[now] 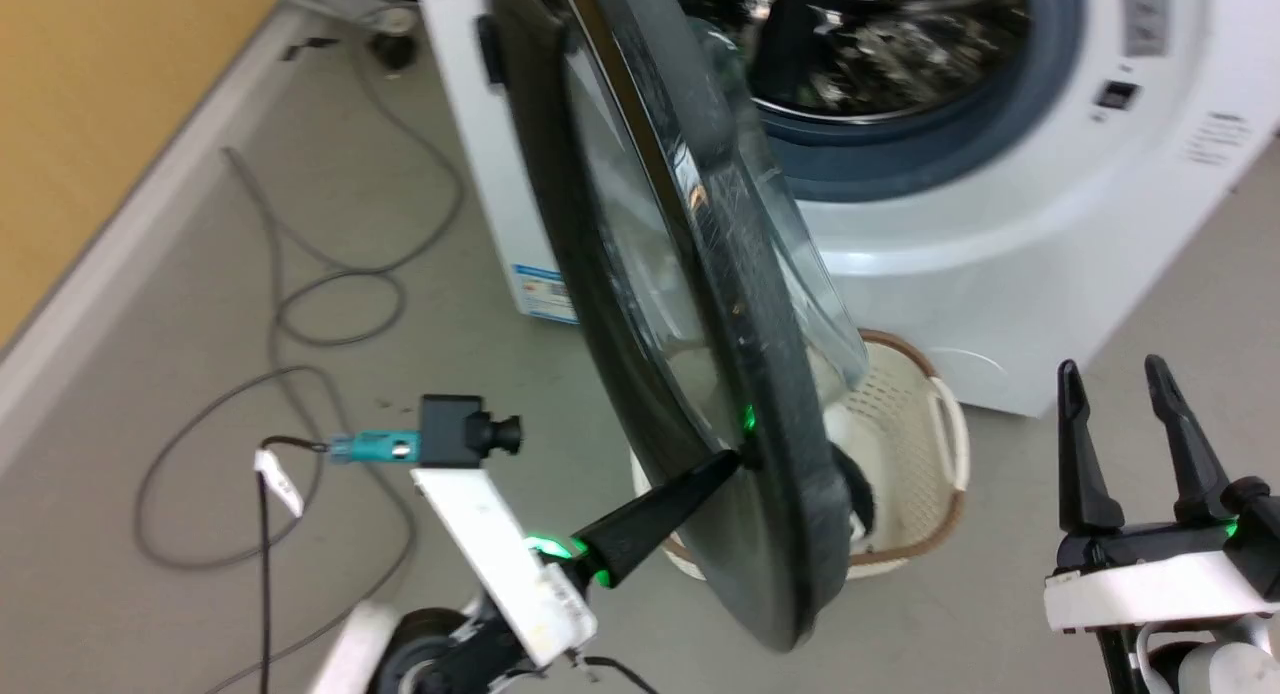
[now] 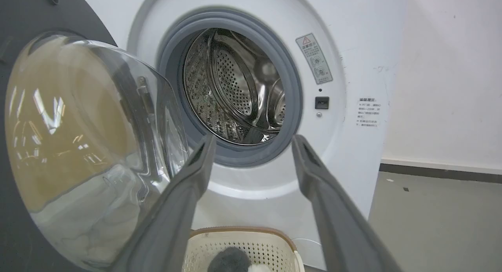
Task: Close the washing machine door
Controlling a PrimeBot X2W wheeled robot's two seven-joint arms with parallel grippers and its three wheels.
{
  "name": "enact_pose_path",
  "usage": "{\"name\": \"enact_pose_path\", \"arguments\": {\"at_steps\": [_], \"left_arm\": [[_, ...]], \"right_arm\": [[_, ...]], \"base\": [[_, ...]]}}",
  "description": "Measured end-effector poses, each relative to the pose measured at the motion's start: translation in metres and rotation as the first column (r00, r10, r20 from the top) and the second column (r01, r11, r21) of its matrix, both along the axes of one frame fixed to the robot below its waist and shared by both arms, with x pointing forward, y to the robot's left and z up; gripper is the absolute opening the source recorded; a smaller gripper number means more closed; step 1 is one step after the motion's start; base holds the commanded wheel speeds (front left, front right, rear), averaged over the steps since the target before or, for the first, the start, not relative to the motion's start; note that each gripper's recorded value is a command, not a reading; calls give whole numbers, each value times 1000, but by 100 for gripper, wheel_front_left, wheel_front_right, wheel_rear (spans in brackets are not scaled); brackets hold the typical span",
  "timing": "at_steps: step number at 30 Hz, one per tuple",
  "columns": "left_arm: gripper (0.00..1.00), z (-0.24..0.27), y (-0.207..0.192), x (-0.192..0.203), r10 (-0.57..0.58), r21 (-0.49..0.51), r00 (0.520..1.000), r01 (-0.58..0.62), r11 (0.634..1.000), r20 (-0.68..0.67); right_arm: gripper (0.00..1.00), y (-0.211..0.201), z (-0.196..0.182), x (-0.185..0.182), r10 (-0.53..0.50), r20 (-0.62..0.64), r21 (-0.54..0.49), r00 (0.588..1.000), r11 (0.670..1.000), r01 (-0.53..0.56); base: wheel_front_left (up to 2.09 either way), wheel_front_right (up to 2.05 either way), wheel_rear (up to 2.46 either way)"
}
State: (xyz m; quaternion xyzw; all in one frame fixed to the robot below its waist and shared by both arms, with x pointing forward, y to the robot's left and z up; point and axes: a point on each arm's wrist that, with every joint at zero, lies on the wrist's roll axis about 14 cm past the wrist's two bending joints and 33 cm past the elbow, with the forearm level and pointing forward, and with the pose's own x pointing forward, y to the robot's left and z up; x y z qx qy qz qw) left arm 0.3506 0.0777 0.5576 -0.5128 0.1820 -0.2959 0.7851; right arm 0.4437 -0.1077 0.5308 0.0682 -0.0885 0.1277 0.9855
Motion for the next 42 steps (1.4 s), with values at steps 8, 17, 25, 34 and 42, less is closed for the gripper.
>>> {"name": "enact_pose_path", "arguments": {"at_steps": [8, 17, 25, 34, 42], "left_arm": [[0, -11, -49, 22, -83, 15, 997, 82, 996, 13], [0, -13, -51, 33, -44, 45, 997, 42, 998, 59], [0, -4, 4, 47, 138, 254, 936, -226, 940, 325], [0, 19, 119, 77, 307, 511, 676, -720, 470, 670], [100, 40, 173, 39, 356, 476, 478, -874, 97, 803]], "right_arm": [[100, -42, -4, -9, -112, -14, -14, 994, 994, 112], [100, -59, -3, -17, -156, -14, -17, 988, 988, 156], [100, -57, 13, -19, -153, 24, 10, 988, 988, 153], [100, -58, 52, -17, -159, 138, 17, 978, 987, 158], [100, -31, 125, -18, -92, 355, 17, 930, 996, 91]], "base": [[0, 0, 0], [0, 0, 0], [0, 0, 0], [0, 0, 0], [0, 0, 0]]}}
